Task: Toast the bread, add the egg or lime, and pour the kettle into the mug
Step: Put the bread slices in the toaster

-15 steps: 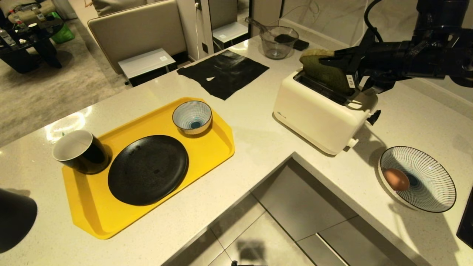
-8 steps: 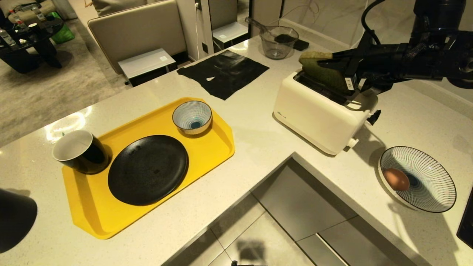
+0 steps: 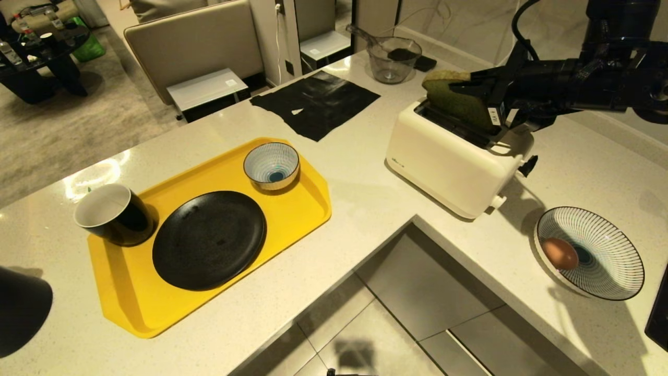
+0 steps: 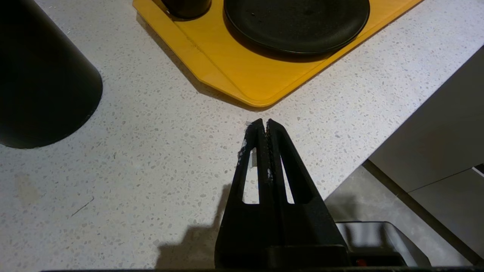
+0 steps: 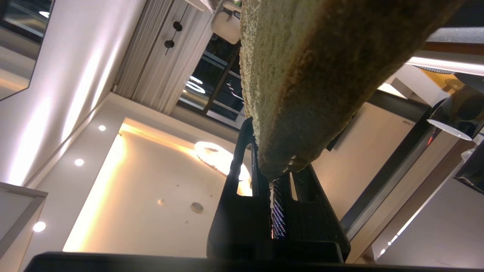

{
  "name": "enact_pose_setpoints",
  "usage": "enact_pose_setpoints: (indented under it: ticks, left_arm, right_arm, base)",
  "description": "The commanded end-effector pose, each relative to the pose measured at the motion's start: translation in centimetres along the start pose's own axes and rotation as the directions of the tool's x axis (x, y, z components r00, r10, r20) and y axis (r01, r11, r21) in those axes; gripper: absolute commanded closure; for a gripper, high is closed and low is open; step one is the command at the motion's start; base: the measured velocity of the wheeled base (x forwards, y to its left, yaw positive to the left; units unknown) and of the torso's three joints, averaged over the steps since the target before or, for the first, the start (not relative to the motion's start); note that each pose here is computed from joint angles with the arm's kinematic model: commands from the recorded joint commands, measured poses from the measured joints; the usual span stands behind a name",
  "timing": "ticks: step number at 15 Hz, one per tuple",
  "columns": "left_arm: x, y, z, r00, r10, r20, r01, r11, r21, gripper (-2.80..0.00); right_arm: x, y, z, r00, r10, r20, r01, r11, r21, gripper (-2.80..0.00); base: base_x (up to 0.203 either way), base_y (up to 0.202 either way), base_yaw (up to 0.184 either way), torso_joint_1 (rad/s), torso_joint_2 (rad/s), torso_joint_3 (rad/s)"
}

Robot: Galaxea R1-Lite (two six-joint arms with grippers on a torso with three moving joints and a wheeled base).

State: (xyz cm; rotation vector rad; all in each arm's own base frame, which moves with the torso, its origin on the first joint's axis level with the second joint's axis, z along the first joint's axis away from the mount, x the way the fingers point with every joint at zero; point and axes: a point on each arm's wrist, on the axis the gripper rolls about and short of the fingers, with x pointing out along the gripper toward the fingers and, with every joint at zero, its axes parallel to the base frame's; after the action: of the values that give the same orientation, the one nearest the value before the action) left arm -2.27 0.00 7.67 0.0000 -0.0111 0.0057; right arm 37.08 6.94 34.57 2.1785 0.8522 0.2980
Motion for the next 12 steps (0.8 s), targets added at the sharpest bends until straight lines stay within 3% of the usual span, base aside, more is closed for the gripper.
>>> enact_pose_setpoints:
  ticks: [1,6,7,12]
  left_arm:
    - [0.01,0.0,0.01,1.0,0.0,0.0,0.0,1.0,0.0,0.0]
    - [0.01,0.0,0.01,1.0,0.002,0.0,-0.002,1.0,0.0,0.0]
    - [0.01,0.0,0.01,1.0,0.001,0.0,-0.001,1.0,0.0,0.0]
    - [0.01,0.0,0.01,1.0,0.0,0.0,0.0,1.0,0.0,0.0]
  right_arm:
    - [-0.1,0.02,-0.13,1.0,0.0,-0.003,0.0,1.0,0.01,0.0]
    - [-0.11,0.15,-0.24,1.0,0.007,-0.004,-0.006,1.0,0.005,0.0]
    - [-0.05,0.08,-0.14,1.0,0.0,-0.008,0.0,1.0,0.006,-2.8]
    - [-0.25,0.15,-0.3,1.0,0.002,-0.01,-0.002,1.0,0.002,-2.8]
  base:
    - [0.0,0.0,0.0,0.0,0.0,0.0]
    - [0.0,0.0,0.0,0.0,0.0,0.0]
    - [0.0,0.0,0.0,0.0,0.0,0.0]
    - [0.0,0.0,0.0,0.0,0.0,0.0]
